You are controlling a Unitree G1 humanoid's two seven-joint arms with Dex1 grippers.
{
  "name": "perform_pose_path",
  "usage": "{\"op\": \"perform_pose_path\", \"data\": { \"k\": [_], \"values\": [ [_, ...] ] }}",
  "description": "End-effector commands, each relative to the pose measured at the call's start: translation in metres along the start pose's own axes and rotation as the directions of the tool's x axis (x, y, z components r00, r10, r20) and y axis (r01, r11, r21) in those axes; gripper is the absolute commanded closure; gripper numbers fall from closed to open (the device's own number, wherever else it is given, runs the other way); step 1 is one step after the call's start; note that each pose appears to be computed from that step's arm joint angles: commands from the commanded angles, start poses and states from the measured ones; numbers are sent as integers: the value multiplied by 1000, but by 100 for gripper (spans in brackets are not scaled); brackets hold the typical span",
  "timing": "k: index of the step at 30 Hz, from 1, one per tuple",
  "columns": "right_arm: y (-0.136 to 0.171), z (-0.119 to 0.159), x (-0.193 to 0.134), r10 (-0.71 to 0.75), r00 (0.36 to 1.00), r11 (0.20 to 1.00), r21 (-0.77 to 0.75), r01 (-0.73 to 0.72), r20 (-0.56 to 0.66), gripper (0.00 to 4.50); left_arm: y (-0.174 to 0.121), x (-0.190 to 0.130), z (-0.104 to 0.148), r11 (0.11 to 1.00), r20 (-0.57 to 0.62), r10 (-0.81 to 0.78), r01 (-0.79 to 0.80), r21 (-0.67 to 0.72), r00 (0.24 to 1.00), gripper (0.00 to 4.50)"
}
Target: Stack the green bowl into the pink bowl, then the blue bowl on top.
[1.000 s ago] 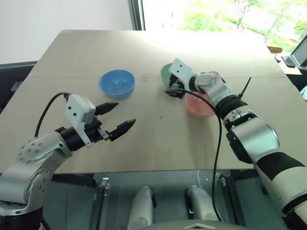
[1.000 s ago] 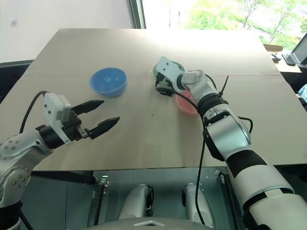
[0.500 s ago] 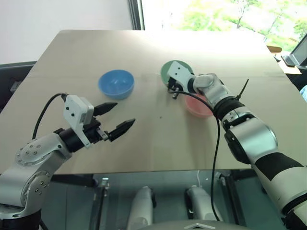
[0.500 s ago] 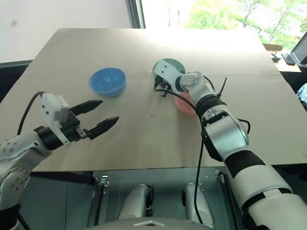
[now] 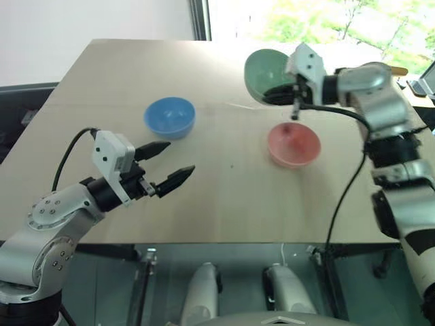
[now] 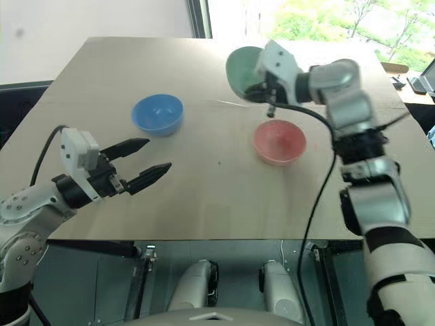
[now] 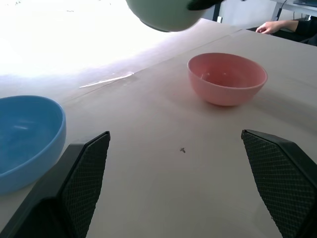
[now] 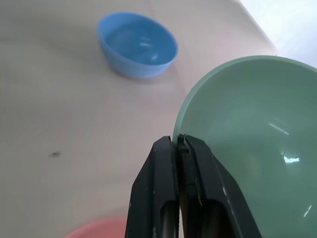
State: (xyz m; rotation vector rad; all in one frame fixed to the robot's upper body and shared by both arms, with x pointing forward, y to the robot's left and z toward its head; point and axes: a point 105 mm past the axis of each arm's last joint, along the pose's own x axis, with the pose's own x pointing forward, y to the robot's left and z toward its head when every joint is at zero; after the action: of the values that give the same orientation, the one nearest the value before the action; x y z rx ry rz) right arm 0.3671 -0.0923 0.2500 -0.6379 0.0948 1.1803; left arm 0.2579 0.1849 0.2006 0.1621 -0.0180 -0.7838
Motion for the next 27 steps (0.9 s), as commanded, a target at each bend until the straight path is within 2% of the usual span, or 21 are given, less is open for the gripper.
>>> {"op": "perform_pose_path", "data": {
  "k": [1, 6, 10, 13, 17, 19, 21, 22, 24, 27],
  "values": [
    [23, 18, -24, 33, 999, 999, 7, -33, 9, 445, -9, 2, 12, 996, 56, -92, 91, 14, 994, 0],
    [45, -3, -34, 23, 997, 996, 93, -16, -72, 445, -23, -4, 19, 959, 77, -284, 284, 5, 956, 0],
    [47, -15, -34, -9, 994, 992, 122, 23, -109, 445, -22, -7, 21, 938, 64, -347, 348, 6, 936, 0],
    [44, -25, -33, -33, 992, 989, 142, 51, -124, 359, -21, -6, 21, 933, 57, -360, 360, 10, 931, 0],
    [41, -28, -35, -74, 989, 986, 140, 92, -126, 198, -17, -4, 21, 941, 50, -338, 338, 17, 940, 0],
    [40, -20, -42, -123, 990, 982, 137, 130, -63, 113, -7, 1, 18, 968, 24, -248, 247, 44, 968, 0],
    [33, -4, -49, -226, 972, 971, 90, 220, 57, 31, 8, 5, 16, 988, 5, -141, 140, 63, 990, 0],
    [32, 2, -53, -255, 960, 965, 97, 245, 113, 9, 15, 7, 16, 992, -1, -96, 96, 86, 995, 0],
    [35, 8, -58, -304, 933, 952, 85, 292, 192, 9, 32, 11, 15, 984, -36, 41, -33, 177, 999, 0],
    [43, 16, -56, -302, 909, 953, 112, 281, 289, 9, 50, 17, 14, 930, -79, 184, -147, 336, 980, 0]
  ]
}}
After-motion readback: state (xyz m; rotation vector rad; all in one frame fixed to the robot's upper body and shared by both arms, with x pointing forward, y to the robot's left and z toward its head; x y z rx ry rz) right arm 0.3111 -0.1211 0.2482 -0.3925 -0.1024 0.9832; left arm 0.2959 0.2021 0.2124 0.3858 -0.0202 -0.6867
